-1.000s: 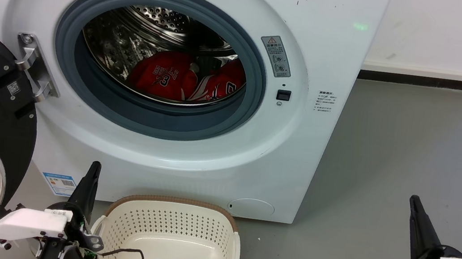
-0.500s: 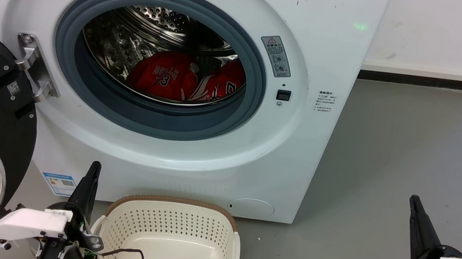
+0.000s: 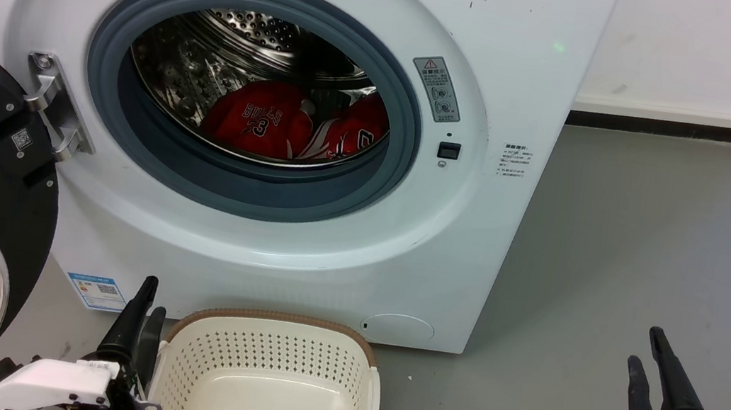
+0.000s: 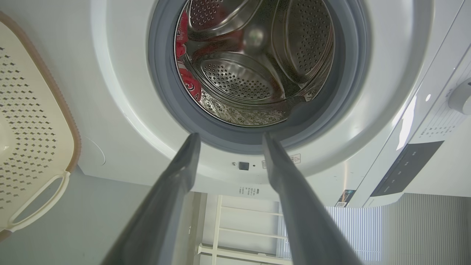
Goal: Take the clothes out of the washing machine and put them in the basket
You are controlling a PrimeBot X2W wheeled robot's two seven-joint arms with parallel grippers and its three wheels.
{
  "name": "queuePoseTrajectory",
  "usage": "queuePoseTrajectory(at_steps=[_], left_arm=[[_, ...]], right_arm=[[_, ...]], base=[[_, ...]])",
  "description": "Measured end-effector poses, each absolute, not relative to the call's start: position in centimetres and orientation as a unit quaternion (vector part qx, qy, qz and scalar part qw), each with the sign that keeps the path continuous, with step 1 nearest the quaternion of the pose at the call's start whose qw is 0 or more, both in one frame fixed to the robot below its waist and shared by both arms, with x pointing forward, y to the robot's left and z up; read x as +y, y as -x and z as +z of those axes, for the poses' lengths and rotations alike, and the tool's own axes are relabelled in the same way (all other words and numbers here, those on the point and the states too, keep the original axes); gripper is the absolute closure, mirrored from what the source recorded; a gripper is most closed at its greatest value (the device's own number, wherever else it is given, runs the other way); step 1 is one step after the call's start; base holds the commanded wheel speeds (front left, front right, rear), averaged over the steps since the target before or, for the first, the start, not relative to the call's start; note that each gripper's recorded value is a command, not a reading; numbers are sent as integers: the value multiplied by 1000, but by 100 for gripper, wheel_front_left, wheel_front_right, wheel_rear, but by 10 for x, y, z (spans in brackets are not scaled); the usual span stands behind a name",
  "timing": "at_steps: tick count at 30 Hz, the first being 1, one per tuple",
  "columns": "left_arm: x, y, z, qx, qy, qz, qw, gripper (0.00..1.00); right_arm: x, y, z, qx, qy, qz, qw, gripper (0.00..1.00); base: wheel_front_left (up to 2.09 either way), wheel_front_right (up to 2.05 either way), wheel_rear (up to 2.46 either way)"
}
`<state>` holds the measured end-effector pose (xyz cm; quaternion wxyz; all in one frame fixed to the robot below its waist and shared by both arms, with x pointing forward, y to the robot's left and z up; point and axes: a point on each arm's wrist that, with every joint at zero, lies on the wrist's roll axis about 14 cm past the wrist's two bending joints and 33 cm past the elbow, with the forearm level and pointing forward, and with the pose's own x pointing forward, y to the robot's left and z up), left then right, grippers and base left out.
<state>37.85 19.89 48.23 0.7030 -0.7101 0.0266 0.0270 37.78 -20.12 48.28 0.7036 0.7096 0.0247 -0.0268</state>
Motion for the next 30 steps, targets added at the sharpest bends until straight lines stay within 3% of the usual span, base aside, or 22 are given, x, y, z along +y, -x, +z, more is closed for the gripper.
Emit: queuePoseTrajectory(at_steps=[10, 16, 26, 27, 28, 30], left_arm=[[203, -373, 478, 18, 705, 44, 708, 0], [206, -372, 481, 8, 679, 49, 733, 0], [226, -369, 490, -25, 644, 67, 762, 0], [228, -369, 491, -29, 640, 69, 765, 0], [233, -368, 493, -36, 627, 76, 774, 0], [236, -367, 490, -37, 625, 83, 775, 0]], right_arm=[[-201, -374, 480, 19, -701, -38, 712, 0], [-205, -371, 477, 13, -688, -51, 724, 0], [-211, -367, 473, 12, -635, -67, 769, 0], [-212, -367, 474, 11, -626, -67, 777, 0], [-216, -368, 481, 1, -591, -64, 804, 0], [-217, -369, 487, -6, -568, -59, 821, 0]], base=[[0, 0, 0], [0, 0, 0], [0, 0, 0], [0, 0, 0], [0, 0, 0], [0, 0, 0]])
